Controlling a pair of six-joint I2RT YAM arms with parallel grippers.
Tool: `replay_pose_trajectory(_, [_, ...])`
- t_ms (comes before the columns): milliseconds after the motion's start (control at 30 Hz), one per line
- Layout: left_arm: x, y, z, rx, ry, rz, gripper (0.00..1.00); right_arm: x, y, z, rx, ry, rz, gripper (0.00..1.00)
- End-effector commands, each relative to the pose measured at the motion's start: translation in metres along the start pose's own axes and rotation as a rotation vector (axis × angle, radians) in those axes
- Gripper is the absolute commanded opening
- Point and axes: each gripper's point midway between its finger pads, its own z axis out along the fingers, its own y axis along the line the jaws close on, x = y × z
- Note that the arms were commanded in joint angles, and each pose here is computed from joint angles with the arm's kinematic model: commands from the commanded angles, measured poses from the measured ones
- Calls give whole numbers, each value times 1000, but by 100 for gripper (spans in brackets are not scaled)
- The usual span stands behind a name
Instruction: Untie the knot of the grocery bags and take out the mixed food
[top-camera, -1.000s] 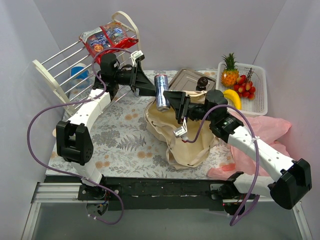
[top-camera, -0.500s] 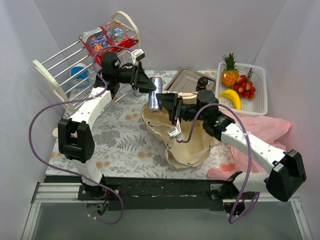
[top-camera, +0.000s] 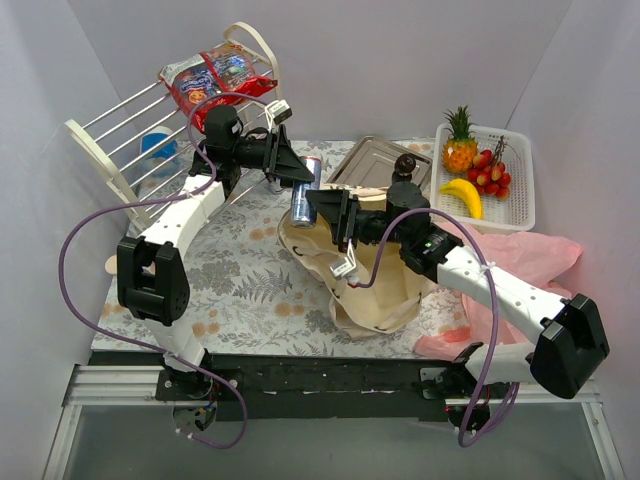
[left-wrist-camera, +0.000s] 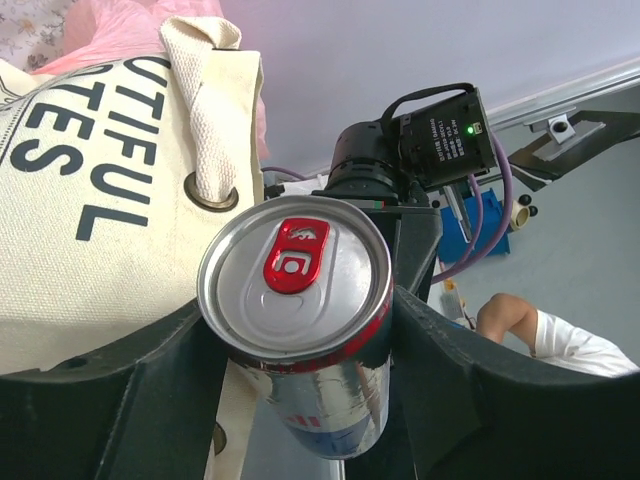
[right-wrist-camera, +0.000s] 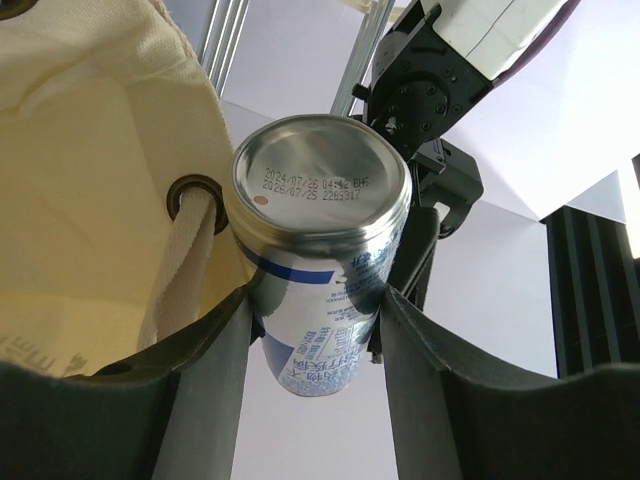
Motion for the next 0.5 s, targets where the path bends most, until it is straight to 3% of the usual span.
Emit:
replay_pose_trajectory(0, [5,0,1,9,17,13,55,22,-41,-7,86,91,-125,1])
replay_pose_trajectory(33, [5,1,1,10,18,21,50,22,-40,-7,85,92,-123,1])
replay_pose_trajectory(133, [3,3,2,6,12,42,7,20,-37,-7,77,94,-120,1])
replay_pose_trajectory(167, [2,3,2,4,9,47,0,20,-36,-8,73,98,-116,1])
replay_pose_trajectory(233, [-1,-2,1,8,10,68,0,19,-27,-9,55,108,-96,1])
replay_pose_trajectory(333, [-14,-19,-3,16,5,138,0,19,-8,-20,-15,148,7,29])
replay_pose_trajectory(367, [-18,-24,-4,17,4,152,0,21,-3,-28,-48,177,62,42])
replay_pose_trajectory(433, [-29,-47,-6,25,4,228,0,15,19,-37,-122,190,227,48])
replay_pose_trajectory(467, [-31,-55,-6,32,11,256,0,12,24,-45,-127,217,269,56])
